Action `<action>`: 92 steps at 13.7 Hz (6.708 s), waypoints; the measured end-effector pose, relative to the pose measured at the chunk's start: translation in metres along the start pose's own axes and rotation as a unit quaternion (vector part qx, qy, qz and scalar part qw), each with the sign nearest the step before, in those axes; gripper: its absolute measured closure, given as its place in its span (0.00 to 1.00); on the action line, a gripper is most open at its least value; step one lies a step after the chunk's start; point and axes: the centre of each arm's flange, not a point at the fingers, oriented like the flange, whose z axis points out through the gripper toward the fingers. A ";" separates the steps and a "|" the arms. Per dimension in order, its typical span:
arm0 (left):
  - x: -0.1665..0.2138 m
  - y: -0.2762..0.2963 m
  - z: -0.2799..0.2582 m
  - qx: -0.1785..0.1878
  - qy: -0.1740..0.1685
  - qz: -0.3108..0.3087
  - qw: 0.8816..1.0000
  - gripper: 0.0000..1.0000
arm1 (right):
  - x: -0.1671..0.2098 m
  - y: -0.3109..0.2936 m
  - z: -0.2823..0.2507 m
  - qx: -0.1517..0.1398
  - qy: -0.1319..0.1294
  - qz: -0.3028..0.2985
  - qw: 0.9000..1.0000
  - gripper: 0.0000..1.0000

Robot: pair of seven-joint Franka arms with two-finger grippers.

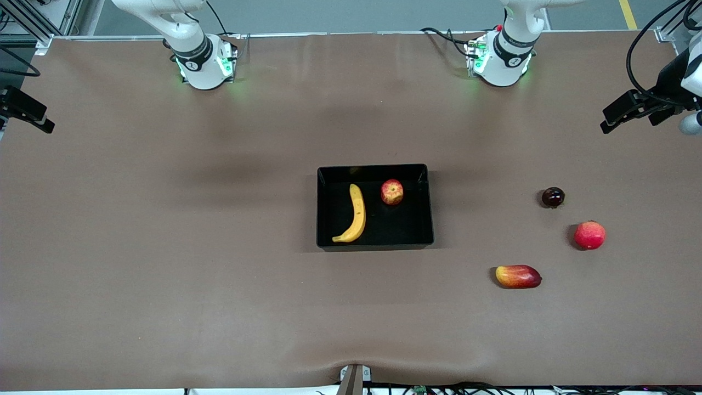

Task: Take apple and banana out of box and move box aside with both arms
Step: 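Reach the left gripper into the black tray toward the yellow-red apple, then grasp the yellow-red apple with the left gripper and lift it out, then carry the apple beside the red apple and open the left gripper, then move the left gripper back into the tray over the banana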

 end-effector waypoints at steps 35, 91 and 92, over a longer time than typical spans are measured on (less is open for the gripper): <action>-0.083 0.409 0.436 0.064 -0.081 0.029 0.994 0.04 | 0.017 0.002 0.022 -0.002 -0.014 0.003 1.000 0.00; -0.067 0.491 0.441 -0.019 0.028 0.011 0.999 0.00 | 0.030 0.011 0.041 -0.004 -0.025 0.012 1.000 0.00; -0.069 0.492 0.452 -0.018 0.025 0.012 0.999 0.00 | 0.030 0.011 0.041 -0.004 -0.025 0.012 1.000 0.00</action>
